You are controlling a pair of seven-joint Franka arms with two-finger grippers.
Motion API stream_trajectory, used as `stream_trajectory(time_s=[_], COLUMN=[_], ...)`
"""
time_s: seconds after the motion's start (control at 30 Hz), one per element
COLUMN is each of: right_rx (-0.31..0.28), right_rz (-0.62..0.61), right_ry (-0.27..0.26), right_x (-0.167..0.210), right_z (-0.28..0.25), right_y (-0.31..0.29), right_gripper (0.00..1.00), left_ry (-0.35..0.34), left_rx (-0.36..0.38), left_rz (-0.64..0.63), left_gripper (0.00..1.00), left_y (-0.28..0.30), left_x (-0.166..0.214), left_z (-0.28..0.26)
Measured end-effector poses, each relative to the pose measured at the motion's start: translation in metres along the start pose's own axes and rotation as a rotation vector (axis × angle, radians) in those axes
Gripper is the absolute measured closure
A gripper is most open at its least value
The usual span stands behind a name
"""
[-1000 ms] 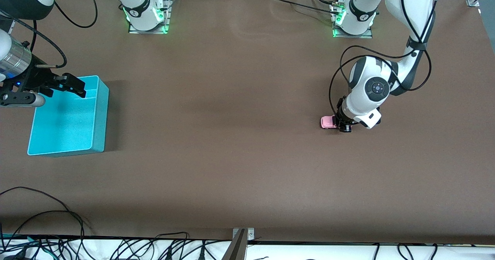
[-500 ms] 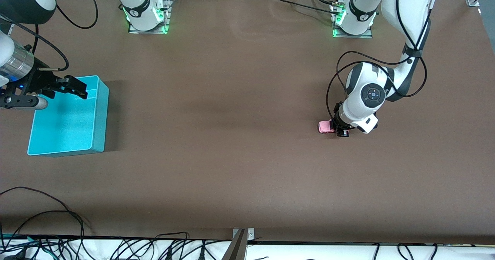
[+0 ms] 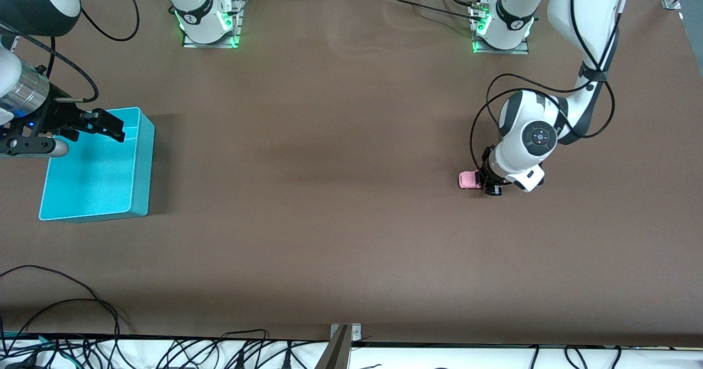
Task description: Wind and store pink jeep toy
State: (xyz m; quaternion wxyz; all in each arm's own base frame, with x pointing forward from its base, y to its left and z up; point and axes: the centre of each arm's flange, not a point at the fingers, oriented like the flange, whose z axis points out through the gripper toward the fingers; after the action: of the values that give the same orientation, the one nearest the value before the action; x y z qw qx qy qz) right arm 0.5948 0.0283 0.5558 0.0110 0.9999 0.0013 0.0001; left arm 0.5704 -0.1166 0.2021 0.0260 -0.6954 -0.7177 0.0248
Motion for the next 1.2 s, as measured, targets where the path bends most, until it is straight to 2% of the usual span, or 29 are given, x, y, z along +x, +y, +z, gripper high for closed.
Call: stream_trajectory(time_s=[0.4,0.67,0.87,1.03,1.2], right_rx=[0.0,0.0,0.0,0.0,0.0], right_rz=[-0.001,-0.001,-0.001,-0.001,-0.001], right_ry=[0.002,0.002,0.002,0.002,0.002], right_x=[0.0,0.0,0.0,0.0,0.0], right_z=[0.0,0.0,0.0,0.0,0.0], right_y=[0.0,0.0,0.0,0.0,0.0], right_gripper=[0.0,0.0,0.0,0.0,0.0], left_ry=[0.026,0.033,0.072,0.072,0.071], left_rx=[0.005,0.004,-0.007,-0.013,-0.014], left_rz=[-0.014,-0.021,-0.033,-0.038,-0.034], left_gripper=[0.5,0.5,0.5,0.5,0.5], left_y=[0.009,0.014,0.014,0.014,0.014], left_x=[0.06,0.123,0.169,0.189,0.191], left_z=[0.0,0.0,0.001,0.001,0.001])
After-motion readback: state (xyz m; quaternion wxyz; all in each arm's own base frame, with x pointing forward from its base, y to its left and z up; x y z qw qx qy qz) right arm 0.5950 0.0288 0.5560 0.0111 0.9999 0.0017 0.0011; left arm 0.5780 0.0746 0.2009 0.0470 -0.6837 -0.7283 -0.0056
